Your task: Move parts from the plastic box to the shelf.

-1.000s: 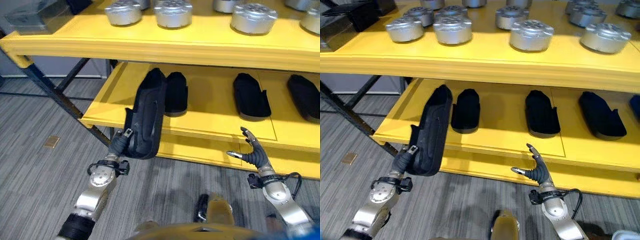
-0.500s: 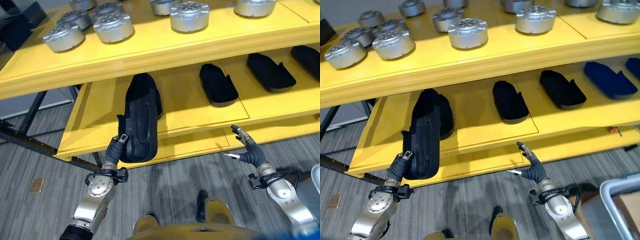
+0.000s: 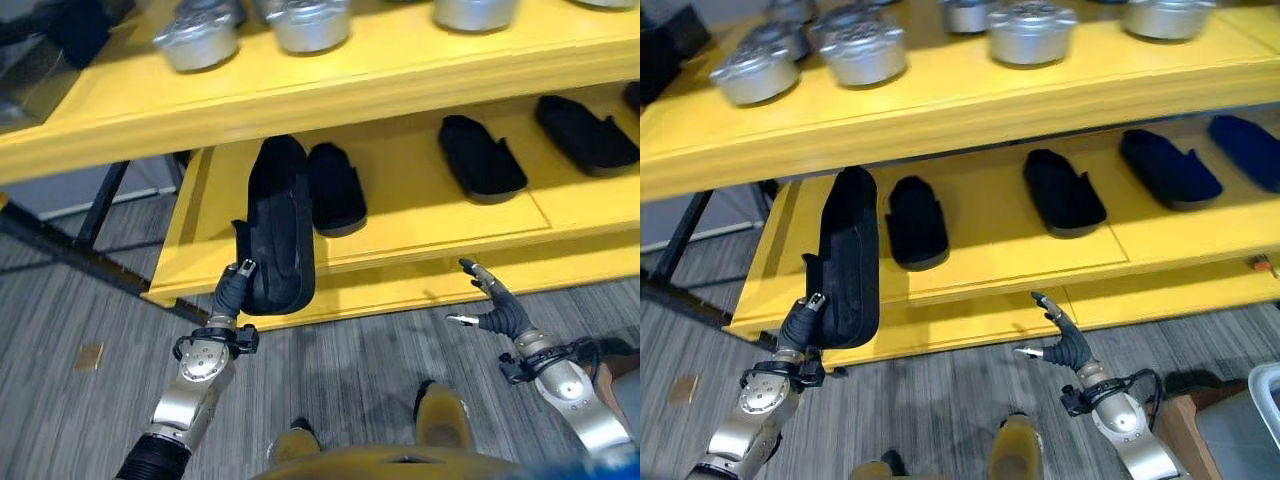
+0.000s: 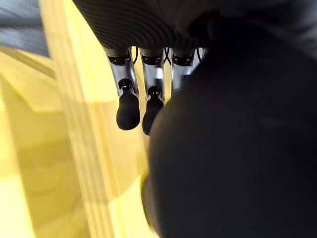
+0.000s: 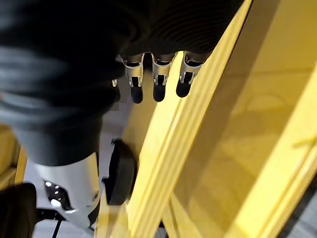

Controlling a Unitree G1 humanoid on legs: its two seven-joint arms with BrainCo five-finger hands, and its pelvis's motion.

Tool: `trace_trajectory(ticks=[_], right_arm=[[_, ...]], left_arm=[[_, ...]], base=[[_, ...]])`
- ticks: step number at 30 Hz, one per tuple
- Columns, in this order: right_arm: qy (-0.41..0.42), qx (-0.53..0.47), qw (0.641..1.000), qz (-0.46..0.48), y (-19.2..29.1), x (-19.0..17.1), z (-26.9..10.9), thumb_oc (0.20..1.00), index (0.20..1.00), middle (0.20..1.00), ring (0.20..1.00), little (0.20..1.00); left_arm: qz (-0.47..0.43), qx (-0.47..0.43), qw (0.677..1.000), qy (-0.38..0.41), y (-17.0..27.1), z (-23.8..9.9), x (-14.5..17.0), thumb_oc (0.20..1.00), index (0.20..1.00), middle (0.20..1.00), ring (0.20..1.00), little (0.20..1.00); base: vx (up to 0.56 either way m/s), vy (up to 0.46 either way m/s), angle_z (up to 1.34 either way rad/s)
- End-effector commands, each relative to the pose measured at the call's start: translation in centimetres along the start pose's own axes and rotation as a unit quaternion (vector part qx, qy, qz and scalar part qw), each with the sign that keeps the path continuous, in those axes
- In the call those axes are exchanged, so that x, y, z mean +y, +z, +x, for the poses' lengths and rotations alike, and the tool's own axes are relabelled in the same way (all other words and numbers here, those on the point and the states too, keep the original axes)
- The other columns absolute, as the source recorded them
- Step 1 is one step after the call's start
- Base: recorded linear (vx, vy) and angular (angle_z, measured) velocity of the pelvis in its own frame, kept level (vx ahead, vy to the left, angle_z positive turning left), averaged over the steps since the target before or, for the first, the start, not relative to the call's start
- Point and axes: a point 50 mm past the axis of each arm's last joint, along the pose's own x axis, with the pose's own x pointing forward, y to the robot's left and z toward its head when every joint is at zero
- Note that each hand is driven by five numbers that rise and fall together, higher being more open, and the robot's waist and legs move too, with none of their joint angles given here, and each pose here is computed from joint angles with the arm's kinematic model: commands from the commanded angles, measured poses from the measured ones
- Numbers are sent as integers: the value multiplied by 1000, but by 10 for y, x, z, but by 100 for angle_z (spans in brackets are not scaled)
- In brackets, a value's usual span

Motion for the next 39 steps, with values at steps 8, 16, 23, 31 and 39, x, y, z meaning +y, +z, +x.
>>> trace_trajectory(ticks=[8, 16, 23, 31, 39], right_arm=[[-33, -86, 996, -3, 28, -7, 10, 1000, 1000, 1000, 1000, 1000], [-28, -111, 993, -14, 43, -6, 24, 1000, 1000, 1000, 1000, 1000], [-13, -128, 991, -23, 58, -1, 38, 1000, 1000, 1000, 1000, 1000], [-45, -112, 992, -31, 40, -2, 16, 1000, 1000, 1000, 1000, 1000], [-66, -135, 986, -78, 45, -3, 23, 1000, 1000, 1000, 1000, 1000]], left_arm=[[36, -118, 992, -5, 44, -3, 21, 200, 200, 200, 200, 200], [58, -119, 991, -14, 47, 5, 23, 200, 200, 200, 200, 200], [58, -123, 990, -26, 53, 6, 16, 200, 200, 200, 200, 200], [36, -86, 995, -24, 35, 6, 7, 200, 200, 200, 200, 200], [32, -79, 996, -32, 33, 8, 3, 200, 200, 200, 200, 200]], base=[[-14, 163, 2], [-38, 235, -8], [-61, 199, -67], [105, -17, 1], [96, -116, 4]])
